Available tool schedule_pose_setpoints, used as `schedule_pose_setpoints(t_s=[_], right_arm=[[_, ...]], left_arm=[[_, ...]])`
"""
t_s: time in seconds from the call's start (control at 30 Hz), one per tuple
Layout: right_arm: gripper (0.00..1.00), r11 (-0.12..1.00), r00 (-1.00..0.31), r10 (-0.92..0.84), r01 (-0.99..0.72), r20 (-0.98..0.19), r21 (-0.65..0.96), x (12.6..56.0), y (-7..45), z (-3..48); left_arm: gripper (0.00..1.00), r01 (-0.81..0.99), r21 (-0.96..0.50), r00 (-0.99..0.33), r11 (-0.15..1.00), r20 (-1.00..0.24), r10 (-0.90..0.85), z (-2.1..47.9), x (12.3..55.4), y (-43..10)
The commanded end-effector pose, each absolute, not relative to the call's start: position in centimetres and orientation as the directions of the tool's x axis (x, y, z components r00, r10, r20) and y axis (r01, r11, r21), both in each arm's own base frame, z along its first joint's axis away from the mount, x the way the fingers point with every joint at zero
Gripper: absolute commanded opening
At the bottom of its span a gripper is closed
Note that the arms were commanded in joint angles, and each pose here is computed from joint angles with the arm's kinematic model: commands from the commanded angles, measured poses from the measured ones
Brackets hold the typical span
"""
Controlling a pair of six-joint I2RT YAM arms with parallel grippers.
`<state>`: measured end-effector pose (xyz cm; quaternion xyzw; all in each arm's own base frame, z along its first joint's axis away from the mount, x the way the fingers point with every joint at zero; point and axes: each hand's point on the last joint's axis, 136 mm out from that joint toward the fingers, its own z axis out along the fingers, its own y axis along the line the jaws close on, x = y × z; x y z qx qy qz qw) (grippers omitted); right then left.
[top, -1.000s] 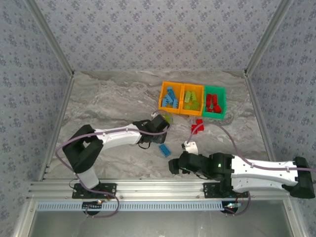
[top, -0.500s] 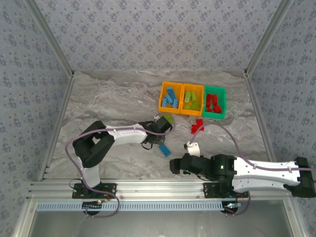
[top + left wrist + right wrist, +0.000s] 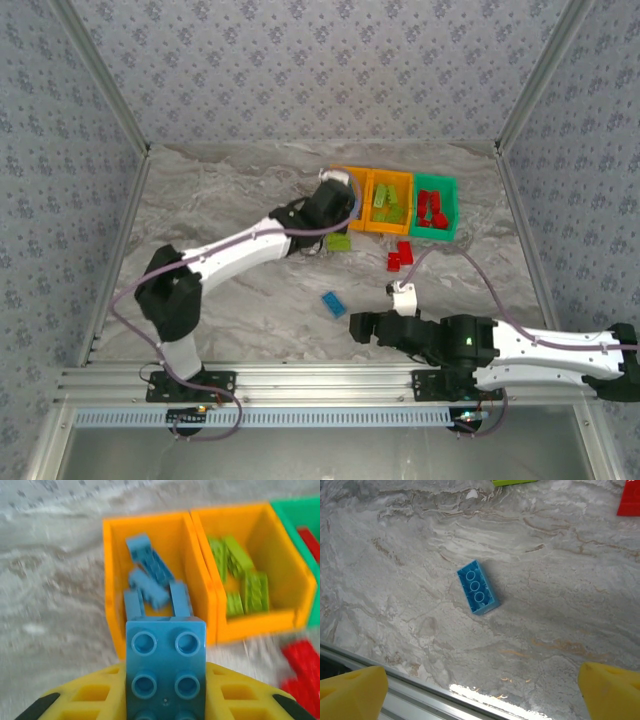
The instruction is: Sort the legos into containers by color
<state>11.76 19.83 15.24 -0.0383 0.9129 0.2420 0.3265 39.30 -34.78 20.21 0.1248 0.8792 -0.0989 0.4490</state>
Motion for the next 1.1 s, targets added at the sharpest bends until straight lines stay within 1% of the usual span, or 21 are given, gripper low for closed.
schedule_pose_setpoints(t_s=[0.0,0.1,0.17,0.23,0.27,0.3,0.33,0.43,0.5,0.63,0.7,0.77,0.83,0.93,1.07], right_arm=[[1.00,0.901,-0.754,0.109,-0.200,-0.647,0.384,12.5,18.9,16.4],[1.00,0.905,-0.758,0.091,-0.207,-0.645,0.371,12.4,19.1,16.6],[1.00,0.906,-0.763,0.083,-0.209,-0.641,0.367,12.3,19.2,16.7],[1.00,0.908,-0.767,0.079,-0.208,-0.637,0.364,12.3,19.3,16.5],[1.00,0.908,-0.769,0.079,-0.207,-0.635,0.364,12.2,19.4,16.4],[1.00,0.909,-0.769,0.079,-0.205,-0.634,0.363,12.2,19.4,16.3],[1.00,0.910,-0.770,0.080,-0.203,-0.633,0.362,12.2,19.4,16.1],[1.00,0.914,-0.766,0.082,-0.197,-0.637,0.354,12.4,19.2,15.9],[1.00,0.923,-0.760,0.086,-0.182,-0.645,0.338,12.6,18.7,15.8],[1.00,0.930,-0.743,0.098,-0.169,-0.662,0.327,13.2,18.5,16.1],[1.00,0.937,-0.730,0.085,-0.172,-0.678,0.304,13.9,18.6,16.3],[1.00,0.950,-0.726,0.070,-0.160,-0.684,0.267,14.9,18.6,16.2],[1.00,0.962,-0.731,0.063,-0.137,-0.680,0.236,16.3,18.8,16.0],[1.00,0.966,-0.744,0.055,-0.129,-0.666,0.225,18.7,20.6,16.0],[1.00,0.968,-0.754,0.033,-0.138,-0.656,0.207,22.6,23.3,15.2]], left_arm=[[0.20,0.274,-0.008,-0.554,0.962,-0.819,0.151,18.0,44.7,-34.8],[0.20,0.297,0.009,-0.537,0.955,-0.825,0.175,17.6,47.8,-36.5],[0.23,0.324,0.003,-0.536,0.946,-0.823,0.186,17.1,48.8,-37.7],[0.29,0.351,-0.008,-0.541,0.936,-0.818,0.196,16.4,49.2,-38.8],[0.34,0.364,-0.025,-0.528,0.931,-0.829,0.184,17.3,49.6,-39.5],[0.38,0.375,-0.032,-0.528,0.927,-0.829,0.185,17.3,49.6,-39.9],[0.40,0.380,-0.032,-0.528,0.924,-0.828,0.189,17.4,49.5,-40.1],[0.41,0.398,-0.044,-0.530,0.916,-0.826,0.190,18.8,48.5,-40.3],[0.41,0.421,-0.065,-0.511,0.905,-0.841,0.178,20.7,47.0,-40.3],[0.39,0.455,-0.134,-0.528,0.880,-0.836,0.146,23.4,42.8,-38.8],[0.38,0.475,-0.186,-0.525,0.860,-0.844,0.107,24.9,39.5,-37.3],[0.37,0.504,-0.197,-0.501,0.841,-0.860,0.099,26.1,35.8,-35.6],[0.38,0.543,-0.151,-0.469,0.826,-0.871,0.149,26.7,32.0,-33.8],[0.38,0.626,-0.037,-0.394,0.779,-0.877,0.275,27.0,26.0,-31.1],[0.40,0.744,0.075,-0.293,0.664,-0.856,0.425,27.5,18.1,-27.1]])
